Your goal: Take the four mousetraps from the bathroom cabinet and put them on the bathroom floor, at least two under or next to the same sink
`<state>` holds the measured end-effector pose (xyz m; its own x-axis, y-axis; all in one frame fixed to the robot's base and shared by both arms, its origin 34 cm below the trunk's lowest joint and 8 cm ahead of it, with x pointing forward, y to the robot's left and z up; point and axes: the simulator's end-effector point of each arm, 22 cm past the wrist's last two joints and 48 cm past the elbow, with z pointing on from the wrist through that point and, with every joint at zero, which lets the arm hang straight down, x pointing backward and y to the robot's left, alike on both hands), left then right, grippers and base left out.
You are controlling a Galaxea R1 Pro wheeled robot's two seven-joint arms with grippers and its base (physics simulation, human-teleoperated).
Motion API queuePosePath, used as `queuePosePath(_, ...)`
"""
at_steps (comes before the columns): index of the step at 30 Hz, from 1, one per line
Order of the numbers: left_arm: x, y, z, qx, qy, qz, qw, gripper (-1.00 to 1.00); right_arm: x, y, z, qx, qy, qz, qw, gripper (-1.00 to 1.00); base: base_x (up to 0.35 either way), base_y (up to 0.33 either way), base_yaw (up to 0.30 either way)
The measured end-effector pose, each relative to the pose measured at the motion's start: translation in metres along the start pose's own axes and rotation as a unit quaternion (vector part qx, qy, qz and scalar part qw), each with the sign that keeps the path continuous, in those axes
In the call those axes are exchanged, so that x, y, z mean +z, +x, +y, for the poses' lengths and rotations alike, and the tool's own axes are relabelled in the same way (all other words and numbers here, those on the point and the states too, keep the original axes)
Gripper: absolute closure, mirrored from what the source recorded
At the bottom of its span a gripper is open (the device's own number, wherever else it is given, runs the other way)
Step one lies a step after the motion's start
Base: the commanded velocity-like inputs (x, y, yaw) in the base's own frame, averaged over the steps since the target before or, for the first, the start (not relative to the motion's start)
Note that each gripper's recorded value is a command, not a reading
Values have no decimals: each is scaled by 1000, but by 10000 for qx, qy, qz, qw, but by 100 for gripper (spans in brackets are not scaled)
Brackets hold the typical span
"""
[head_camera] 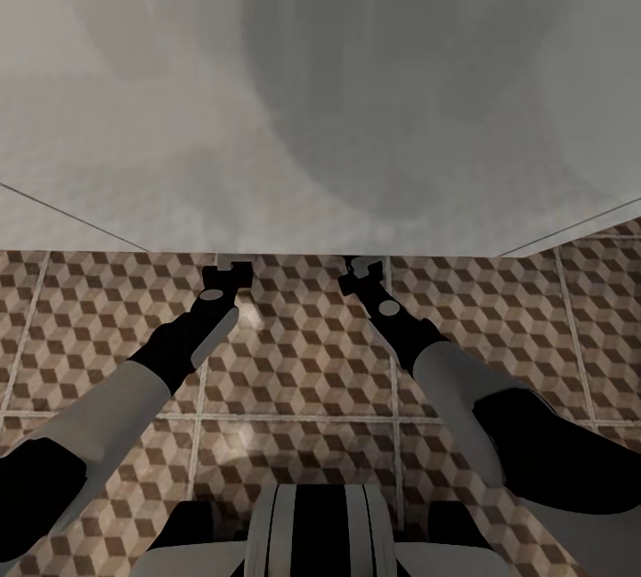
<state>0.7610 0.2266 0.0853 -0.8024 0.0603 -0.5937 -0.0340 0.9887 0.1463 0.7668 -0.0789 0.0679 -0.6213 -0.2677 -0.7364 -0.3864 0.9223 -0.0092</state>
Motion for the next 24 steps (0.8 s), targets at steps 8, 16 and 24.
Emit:
queuePosePath(8,1,4,2,14,-23,40,10000,100,0,0,0,6,2,1,10000,-100,0,0,0)
queuePosePath(16,1,5,2,15,-27,42,10000,100,0,0,0,7,2,1,10000,-100,0,0,0)
queuePosePath(24,1,7,0,27,-20,68,10000,100,0,0,0,7,2,2,10000,-100,0,0,0)
